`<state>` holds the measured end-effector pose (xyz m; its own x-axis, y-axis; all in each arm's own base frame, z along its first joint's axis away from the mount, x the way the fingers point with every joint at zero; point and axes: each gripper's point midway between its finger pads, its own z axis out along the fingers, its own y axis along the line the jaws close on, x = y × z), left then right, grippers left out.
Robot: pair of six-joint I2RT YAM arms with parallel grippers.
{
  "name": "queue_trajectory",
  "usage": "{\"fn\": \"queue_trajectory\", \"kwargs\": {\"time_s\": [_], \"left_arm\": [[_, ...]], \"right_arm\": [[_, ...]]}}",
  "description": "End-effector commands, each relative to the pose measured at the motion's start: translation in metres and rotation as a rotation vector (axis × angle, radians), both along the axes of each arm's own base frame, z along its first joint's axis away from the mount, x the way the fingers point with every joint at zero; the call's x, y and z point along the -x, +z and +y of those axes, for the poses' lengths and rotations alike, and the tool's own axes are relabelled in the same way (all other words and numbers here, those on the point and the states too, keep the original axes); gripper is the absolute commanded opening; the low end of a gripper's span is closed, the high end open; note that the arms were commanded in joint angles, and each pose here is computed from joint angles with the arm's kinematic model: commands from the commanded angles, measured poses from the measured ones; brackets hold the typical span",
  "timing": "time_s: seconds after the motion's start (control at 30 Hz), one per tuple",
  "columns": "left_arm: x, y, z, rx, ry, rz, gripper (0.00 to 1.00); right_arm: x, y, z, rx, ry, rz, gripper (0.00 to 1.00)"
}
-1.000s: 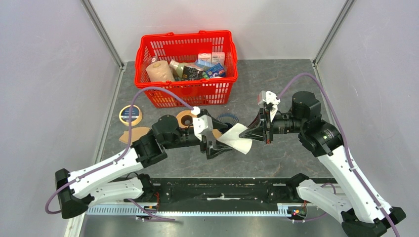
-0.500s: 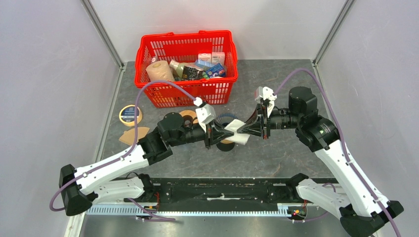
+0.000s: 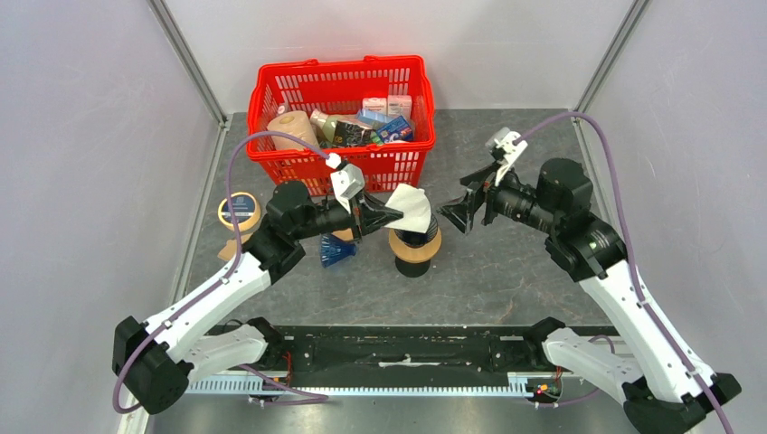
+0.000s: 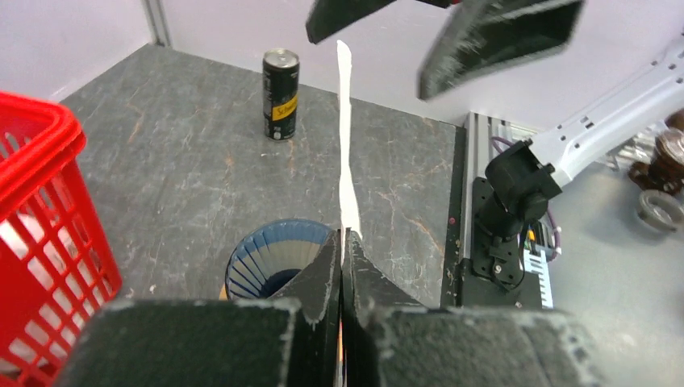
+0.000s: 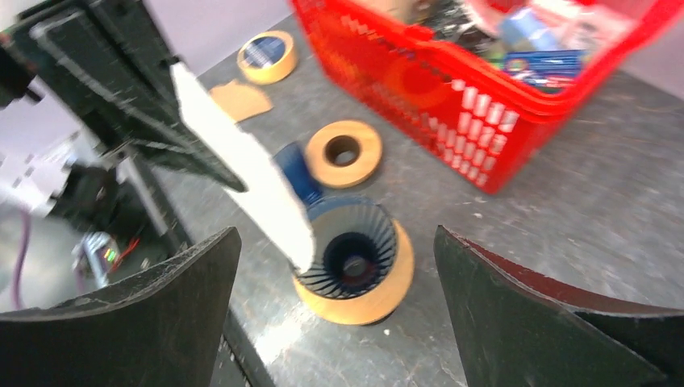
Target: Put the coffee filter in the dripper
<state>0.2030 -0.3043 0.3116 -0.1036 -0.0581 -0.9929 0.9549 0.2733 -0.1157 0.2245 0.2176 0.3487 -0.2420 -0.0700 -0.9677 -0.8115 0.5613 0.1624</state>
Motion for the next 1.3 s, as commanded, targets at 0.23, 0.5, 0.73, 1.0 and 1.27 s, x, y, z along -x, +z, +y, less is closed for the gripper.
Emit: {"fn": "queue_trajectory", "kwargs": {"time_s": [0.23, 0.5, 0.73, 1.0, 1.27], "left_arm": [[0.041, 0.028, -0.001, -0.098, -0.401, -0.265, 0.02], [0.025, 0.021, 0.000, -0.184, -0.359, -0.263, 0.02], [0.021, 0.018, 0.002, -0.194, -0.361, -0.259, 0.02], [0.023, 0.019, 0.001, -0.189, -0.376, -0.252, 0.02], [0.025, 0.021, 0.001, -0.179, -0.383, -0.248, 0.02]], "right_arm": [[-0.011, 0.027, -0.035, -0.166, -0.249, -0.181, 0.97], [0.027, 0.034, -0.009, -0.148, 0.032, -0.251, 0.97], [0.035, 0.045, -0.003, -0.167, 0.084, -0.258, 0.97], [0.024, 0.045, 0.004, -0.150, 0.093, -0.223, 0.97], [0.015, 0.036, 0.005, -0.118, 0.072, -0.187, 0.97]]}}
